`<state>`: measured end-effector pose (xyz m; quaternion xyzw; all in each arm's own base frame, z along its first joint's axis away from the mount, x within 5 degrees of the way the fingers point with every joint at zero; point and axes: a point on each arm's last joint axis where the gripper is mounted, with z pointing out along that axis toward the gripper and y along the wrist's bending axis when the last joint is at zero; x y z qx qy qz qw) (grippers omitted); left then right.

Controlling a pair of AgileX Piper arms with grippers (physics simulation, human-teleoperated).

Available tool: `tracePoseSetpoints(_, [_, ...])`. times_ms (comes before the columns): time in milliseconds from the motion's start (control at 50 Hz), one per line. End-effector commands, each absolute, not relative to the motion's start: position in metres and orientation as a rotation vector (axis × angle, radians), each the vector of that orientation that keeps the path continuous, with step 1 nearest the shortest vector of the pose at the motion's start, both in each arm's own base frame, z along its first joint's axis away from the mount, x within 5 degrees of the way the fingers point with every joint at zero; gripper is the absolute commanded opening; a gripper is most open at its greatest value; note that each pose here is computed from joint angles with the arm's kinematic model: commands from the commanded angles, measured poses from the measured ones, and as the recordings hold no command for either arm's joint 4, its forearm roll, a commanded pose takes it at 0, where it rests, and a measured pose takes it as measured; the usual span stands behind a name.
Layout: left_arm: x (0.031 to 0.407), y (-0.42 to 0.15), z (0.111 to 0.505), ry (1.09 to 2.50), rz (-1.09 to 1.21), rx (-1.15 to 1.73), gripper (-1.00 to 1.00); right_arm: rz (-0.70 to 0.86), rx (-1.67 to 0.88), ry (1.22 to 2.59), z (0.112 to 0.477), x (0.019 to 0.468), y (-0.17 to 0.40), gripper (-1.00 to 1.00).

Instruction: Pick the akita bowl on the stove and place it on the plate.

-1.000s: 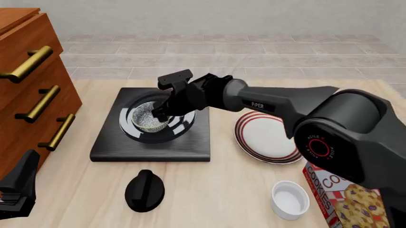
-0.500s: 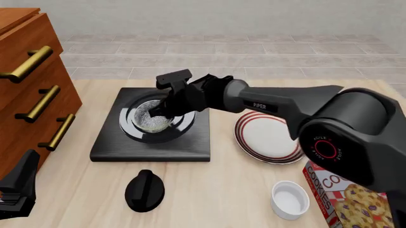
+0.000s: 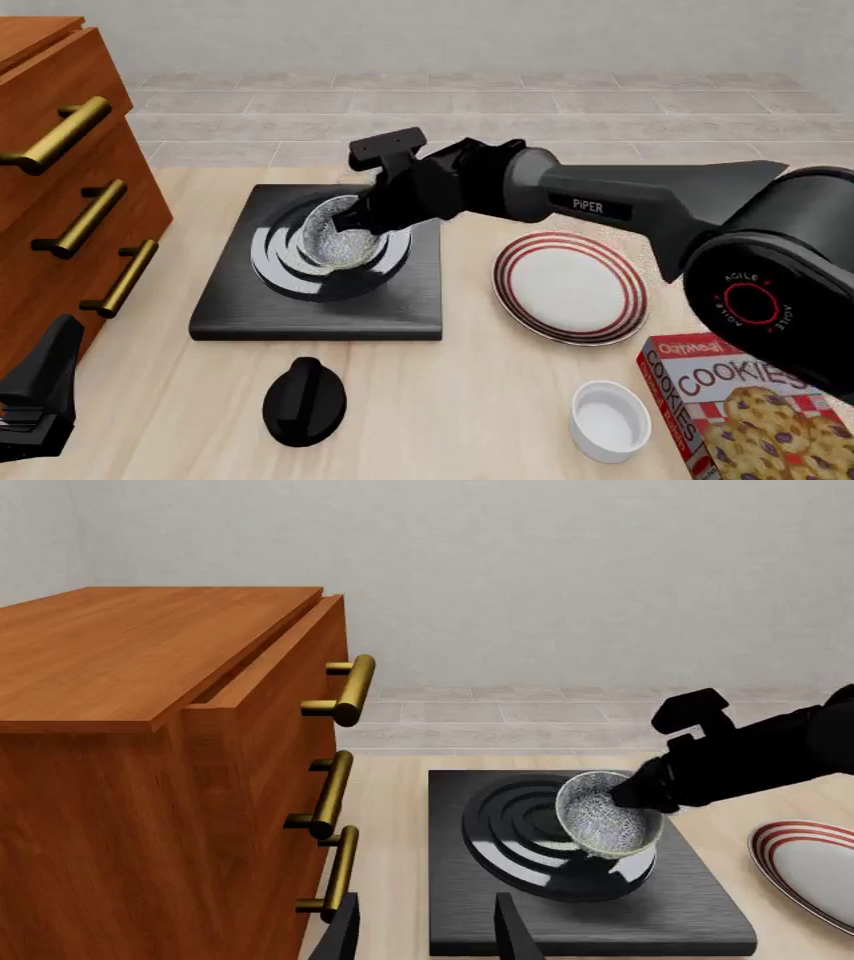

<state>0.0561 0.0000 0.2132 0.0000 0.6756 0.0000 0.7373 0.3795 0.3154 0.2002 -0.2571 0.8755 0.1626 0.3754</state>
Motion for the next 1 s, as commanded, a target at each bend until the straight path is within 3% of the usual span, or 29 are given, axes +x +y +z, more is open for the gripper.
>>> tracePoseSetpoints(20, [0.056, 0.000, 0.213, 1.484, 0.000, 0.000, 1.00, 0.399, -0.630, 2.207, 0.221, 0.381, 0.294, -1.00])
tracePoseSetpoints(440, [0.056, 0.000, 0.213, 1.484, 0.000, 0.000, 1.00, 0.394, -0.552, 2.156, 0.247, 0.371, 0.257, -1.00])
tracePoseSetpoints(1000, [0.056, 0.000, 0.213, 1.484, 0.000, 0.000, 1.00, 0.356, -0.427, 2.127, 0.254, 0.372, 0.206, -1.00])
